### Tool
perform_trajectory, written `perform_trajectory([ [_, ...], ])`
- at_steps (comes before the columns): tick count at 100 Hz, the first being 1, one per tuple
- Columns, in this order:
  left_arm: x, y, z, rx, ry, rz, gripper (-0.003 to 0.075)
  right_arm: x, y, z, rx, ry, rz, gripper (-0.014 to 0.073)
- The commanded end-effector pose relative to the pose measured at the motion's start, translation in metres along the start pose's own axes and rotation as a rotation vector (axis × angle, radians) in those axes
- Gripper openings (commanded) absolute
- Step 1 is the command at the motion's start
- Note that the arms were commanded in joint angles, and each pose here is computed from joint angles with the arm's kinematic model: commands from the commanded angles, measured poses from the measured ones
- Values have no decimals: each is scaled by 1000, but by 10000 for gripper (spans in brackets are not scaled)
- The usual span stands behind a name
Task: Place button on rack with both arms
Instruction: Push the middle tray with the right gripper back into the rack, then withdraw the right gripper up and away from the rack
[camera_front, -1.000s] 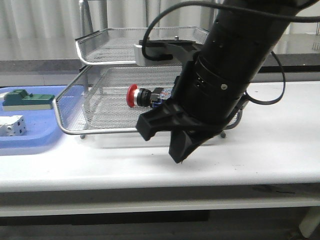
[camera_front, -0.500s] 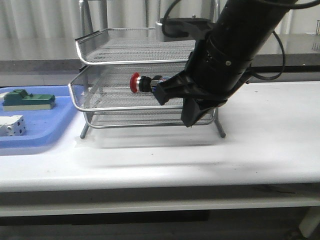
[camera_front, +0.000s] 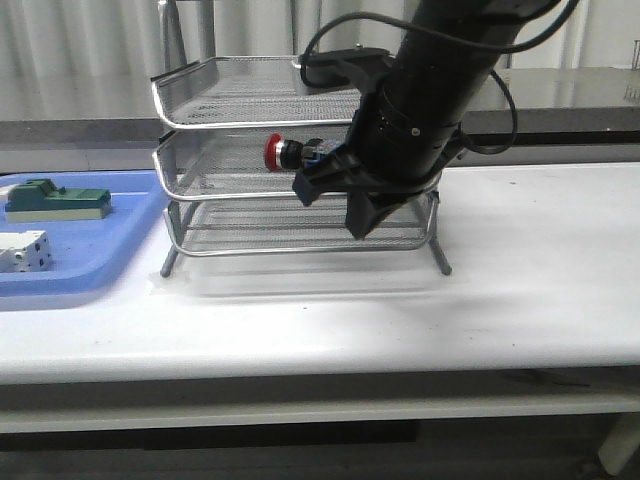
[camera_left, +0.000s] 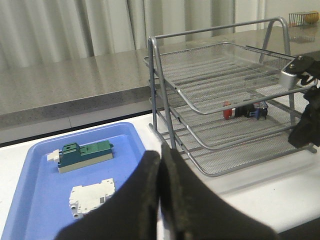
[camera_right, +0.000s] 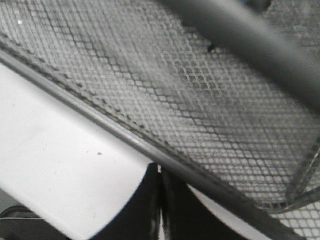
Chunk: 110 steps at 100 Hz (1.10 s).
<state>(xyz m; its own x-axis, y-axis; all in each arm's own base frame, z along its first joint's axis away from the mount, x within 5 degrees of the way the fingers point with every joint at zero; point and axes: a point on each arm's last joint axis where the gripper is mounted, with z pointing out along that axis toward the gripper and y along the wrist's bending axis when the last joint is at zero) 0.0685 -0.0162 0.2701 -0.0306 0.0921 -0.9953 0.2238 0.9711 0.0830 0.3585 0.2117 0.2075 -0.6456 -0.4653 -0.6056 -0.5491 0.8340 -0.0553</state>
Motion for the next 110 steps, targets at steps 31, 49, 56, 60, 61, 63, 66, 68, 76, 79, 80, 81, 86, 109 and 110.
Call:
perform_trajectory([
  [31, -16, 3, -1, -25, -104, -22, -20, -31, -13, -33, 34, -134, -10, -69],
  [49, -16, 3, -1, -25, -104, -22, -20, -25, -9, -36, 0, -66, 52, -69],
  [56, -16, 3, -1, -25, -104, -22, -20, -23, -9, -42, -1, -58, 53, -69],
  [60, -16, 3, -1, -25, -104, -22, -20, -22, -9, -47, 0, -61, 53, -69],
  [61, -16, 3, -1, -25, -104, -22, -20, -21, -9, -48, 0, -60, 53, -69],
  [63, -16, 3, -1, -25, -104, -22, -20, -21, -9, -51, 0, -62, 53, -69],
  [66, -16, 3, -1, -25, -104, -22, -20, -20, -10, -57, 1, -67, 55, -69],
  [68, -16, 3, -1, -25, -104, -22, -20, -18, -10, -58, 1, -65, 62, -69],
  [76, -16, 3, -1, -25, -104, -22, -20, -14, -13, -74, 7, -80, 95, -69],
  [79, -16, 3, -1, -25, -104, -22, -20, -11, -15, -79, 10, -83, 109, -69],
  [80, -16, 3, -1, -25, -104, -22, -20, -10, -15, -81, 14, -85, 106, -69],
  [81, -16, 3, -1, -25, -104, -22, -20, -9, -15, -83, 14, -86, 111, -69],
  [86, -16, 3, -1, -25, -104, -22, -20, -4, -18, -92, 24, -93, 119, -69],
  [109, -16, 3, -1, -25, -104, -22, -20, 29, -35, -143, 86, -143, 176, -67],
  [110, -16, 3, -1, -25, -104, -22, -20, 32, -36, -143, 88, -140, 177, -67],
])
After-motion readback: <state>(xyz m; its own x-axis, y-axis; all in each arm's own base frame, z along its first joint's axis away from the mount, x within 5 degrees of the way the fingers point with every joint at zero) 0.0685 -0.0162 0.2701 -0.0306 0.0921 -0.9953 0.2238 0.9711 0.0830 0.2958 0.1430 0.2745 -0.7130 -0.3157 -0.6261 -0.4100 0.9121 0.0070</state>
